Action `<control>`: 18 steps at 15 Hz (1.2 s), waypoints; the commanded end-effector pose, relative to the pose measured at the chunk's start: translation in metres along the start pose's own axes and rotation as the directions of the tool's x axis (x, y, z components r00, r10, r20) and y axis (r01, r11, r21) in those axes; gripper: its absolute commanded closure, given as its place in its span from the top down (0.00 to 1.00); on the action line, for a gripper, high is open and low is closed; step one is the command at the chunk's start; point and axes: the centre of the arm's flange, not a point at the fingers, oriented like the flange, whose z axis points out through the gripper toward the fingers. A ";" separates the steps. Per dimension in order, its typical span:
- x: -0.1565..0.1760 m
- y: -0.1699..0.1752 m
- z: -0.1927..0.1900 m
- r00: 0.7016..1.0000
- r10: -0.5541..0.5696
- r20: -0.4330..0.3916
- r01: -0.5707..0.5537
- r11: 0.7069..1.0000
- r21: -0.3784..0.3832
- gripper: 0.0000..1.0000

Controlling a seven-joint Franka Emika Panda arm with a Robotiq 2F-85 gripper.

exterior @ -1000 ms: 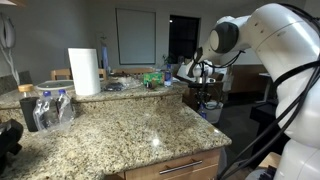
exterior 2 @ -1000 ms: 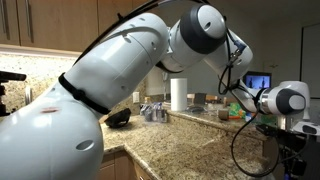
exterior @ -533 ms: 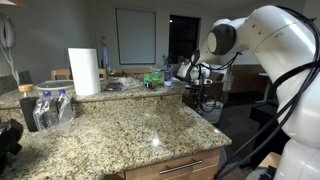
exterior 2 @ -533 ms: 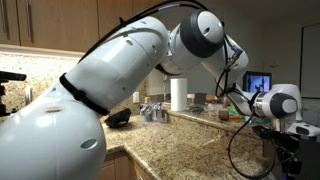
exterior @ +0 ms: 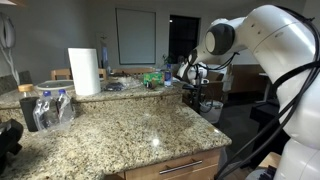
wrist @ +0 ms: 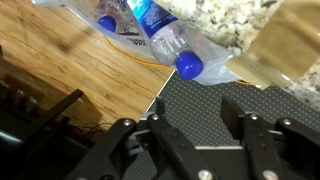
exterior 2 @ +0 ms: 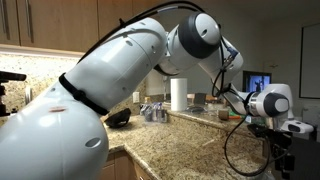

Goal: Put the bottle on the counter in the plastic bag

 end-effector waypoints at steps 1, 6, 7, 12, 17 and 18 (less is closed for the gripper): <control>-0.008 0.013 -0.011 1.000 0.005 -0.013 -0.005 1.000 0.013 0.91; -0.014 0.029 -0.042 1.000 -0.012 -0.019 0.013 0.997 0.078 1.00; -0.016 0.036 -0.052 0.999 -0.019 -0.027 0.021 0.995 0.100 1.00; -0.036 0.079 -0.110 0.993 -0.094 -0.069 0.106 0.976 0.188 1.00; -0.076 0.124 -0.146 0.940 -0.341 -0.026 0.341 0.926 0.165 1.00; -0.088 0.131 -0.148 0.920 -0.391 -0.014 0.388 0.908 0.155 1.00</control>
